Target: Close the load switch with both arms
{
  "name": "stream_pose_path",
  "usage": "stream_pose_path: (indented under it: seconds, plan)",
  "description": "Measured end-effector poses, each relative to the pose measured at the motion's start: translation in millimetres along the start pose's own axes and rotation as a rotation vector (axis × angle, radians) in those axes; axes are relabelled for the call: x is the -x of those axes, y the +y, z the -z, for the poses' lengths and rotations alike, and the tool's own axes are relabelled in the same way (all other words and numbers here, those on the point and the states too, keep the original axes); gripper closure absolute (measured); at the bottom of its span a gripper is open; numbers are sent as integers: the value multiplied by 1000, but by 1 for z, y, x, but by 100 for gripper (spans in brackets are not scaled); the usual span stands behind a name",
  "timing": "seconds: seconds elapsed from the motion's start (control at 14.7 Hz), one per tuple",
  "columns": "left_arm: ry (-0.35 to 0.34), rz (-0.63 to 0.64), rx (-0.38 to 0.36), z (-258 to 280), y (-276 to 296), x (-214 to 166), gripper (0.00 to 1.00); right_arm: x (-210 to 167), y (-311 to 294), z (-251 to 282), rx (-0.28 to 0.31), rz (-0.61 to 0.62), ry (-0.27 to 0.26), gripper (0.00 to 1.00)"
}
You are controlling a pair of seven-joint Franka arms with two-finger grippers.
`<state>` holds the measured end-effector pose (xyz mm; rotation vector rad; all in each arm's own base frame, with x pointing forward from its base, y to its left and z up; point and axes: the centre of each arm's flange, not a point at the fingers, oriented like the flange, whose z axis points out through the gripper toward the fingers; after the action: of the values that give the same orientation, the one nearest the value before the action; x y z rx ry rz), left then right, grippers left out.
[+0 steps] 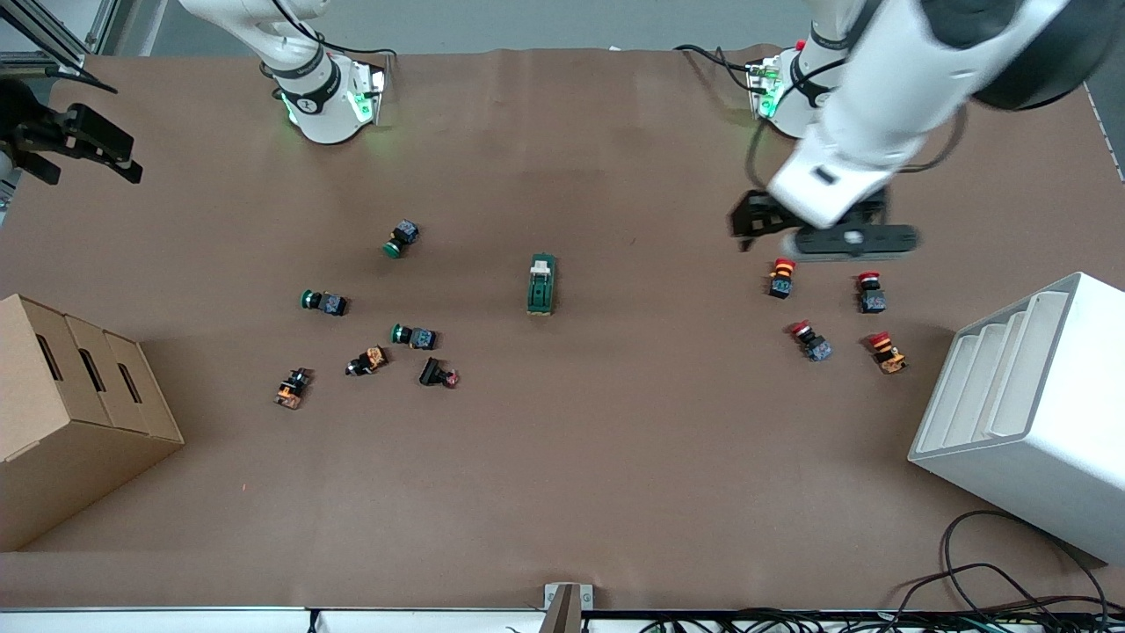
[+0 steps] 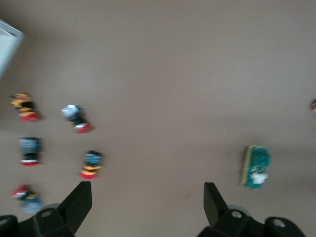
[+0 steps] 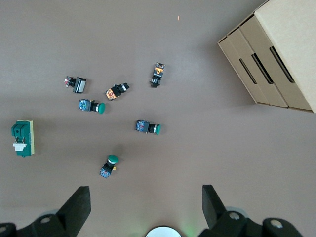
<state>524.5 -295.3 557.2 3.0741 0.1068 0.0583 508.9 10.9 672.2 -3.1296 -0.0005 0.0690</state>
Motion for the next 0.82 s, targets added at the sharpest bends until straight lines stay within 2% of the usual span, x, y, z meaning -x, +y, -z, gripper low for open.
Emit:
stream_pose_path:
  seconds: [0.14, 0.41, 0.61, 0.82]
  plan:
    - [18, 39, 26, -27, 39, 15, 0, -16, 0, -20, 16, 1, -30, 0]
    - [96, 96, -19, -94, 128, 72, 0, -57, -19, -69, 41, 26, -56, 0]
    - [170, 133, -61, -154, 185, 120, 0, -65, -66, -88, 48, -82, -65, 0]
    - [258, 186, -90, -219, 228, 176, 0, -68, -119, -110, -5, -228, -99, 0]
